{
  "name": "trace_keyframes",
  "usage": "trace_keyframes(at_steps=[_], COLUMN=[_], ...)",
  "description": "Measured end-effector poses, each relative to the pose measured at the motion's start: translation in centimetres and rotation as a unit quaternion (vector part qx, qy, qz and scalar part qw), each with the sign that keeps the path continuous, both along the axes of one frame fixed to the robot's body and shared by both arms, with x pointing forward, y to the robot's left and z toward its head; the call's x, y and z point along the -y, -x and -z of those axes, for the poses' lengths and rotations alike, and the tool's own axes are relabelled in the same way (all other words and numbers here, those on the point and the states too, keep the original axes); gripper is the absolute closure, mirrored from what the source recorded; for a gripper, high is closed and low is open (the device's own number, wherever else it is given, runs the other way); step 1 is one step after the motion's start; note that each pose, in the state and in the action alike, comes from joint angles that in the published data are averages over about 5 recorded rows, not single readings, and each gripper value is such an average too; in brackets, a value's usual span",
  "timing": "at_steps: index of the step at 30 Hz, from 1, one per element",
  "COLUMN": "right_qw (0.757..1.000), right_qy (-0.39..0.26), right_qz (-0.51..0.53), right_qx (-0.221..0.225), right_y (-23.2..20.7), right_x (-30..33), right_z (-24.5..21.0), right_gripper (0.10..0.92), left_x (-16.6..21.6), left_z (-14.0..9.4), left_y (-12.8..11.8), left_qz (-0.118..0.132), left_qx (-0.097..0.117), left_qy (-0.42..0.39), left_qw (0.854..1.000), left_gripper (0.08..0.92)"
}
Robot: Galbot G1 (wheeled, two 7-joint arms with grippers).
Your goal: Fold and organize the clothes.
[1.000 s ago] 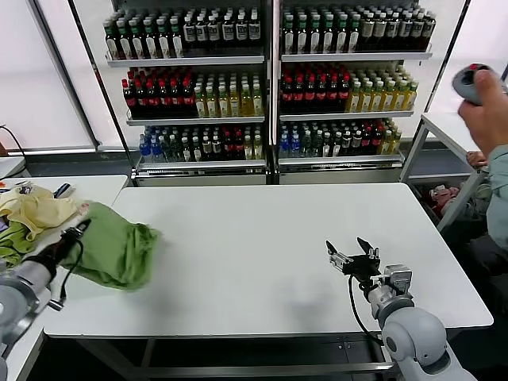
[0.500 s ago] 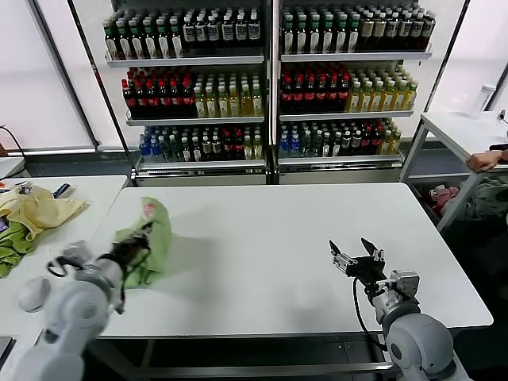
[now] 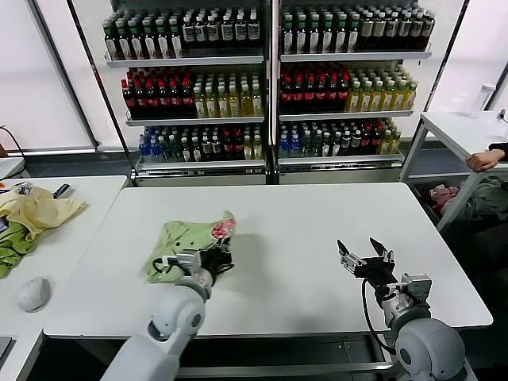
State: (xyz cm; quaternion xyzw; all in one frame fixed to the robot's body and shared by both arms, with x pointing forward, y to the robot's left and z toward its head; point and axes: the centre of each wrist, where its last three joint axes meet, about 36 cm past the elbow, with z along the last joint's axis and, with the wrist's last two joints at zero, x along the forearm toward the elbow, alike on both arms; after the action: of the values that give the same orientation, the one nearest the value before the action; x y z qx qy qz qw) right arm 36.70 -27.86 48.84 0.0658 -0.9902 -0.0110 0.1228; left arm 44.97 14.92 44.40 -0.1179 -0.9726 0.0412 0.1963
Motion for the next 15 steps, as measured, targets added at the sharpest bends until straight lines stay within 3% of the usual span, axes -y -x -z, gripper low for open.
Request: trace_keyframes(at_steps=[8,15], right_qw=[1.000,1.000], right_qy=[-0.002,-0.009], right_qz=[-0.001,-0.013], right_qx=[0.003,0.001], right_y=[-0.4,-1.3], right_x=[-0.5,-2.8], right_z=[0.2,1.2], right_gripper=[0.200,0.200], left_x=[3.4,2.7], left_z=[0.2,-0.9], left_y=[0.8,3.0], left_qz=[0.031,0.036], left_qx=[0.035,0.062], left_qy=[0.018,0.066], left_qw=[0.999,0.995], left_gripper=[0.563,0.364])
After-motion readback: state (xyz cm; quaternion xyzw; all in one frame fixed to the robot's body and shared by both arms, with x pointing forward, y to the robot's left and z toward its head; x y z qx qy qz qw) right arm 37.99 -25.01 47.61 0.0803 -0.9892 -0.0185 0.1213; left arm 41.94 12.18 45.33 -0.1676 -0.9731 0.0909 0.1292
